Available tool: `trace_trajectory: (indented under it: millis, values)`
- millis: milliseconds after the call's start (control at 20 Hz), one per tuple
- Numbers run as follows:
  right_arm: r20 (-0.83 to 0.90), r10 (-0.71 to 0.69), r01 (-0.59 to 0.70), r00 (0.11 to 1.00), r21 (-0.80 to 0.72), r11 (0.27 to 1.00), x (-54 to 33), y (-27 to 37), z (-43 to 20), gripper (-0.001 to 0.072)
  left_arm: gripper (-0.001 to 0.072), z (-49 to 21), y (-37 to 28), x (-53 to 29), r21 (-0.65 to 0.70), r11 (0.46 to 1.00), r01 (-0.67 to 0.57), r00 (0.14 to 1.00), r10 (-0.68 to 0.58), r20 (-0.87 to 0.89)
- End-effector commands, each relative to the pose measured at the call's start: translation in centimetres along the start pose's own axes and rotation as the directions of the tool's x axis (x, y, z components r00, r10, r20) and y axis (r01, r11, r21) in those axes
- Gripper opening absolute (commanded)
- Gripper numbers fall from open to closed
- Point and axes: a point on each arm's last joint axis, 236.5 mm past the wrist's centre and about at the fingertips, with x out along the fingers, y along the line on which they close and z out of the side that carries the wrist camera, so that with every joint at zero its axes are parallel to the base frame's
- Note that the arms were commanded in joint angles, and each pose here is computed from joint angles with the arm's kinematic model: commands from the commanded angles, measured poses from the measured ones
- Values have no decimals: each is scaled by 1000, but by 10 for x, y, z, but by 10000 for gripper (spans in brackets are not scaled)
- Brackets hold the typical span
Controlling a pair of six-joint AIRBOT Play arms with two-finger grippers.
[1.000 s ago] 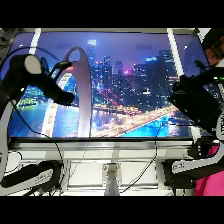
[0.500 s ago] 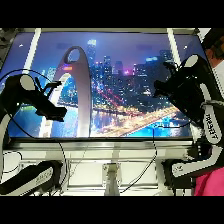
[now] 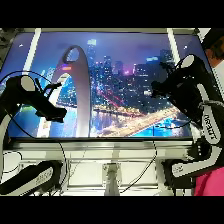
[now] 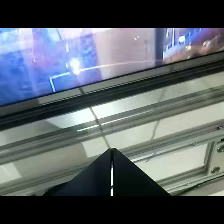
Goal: Fold the clothes and pants, and hang the long-sleeved shirts on hangers.
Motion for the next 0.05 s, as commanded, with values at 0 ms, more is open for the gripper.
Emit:
trace_trajectory:
  millis: [0]
  values:
    - [0,1,-1,1000,-1,1000,0,1,0,19,13,0,0,0,-1,1000,0,1000,0,1]
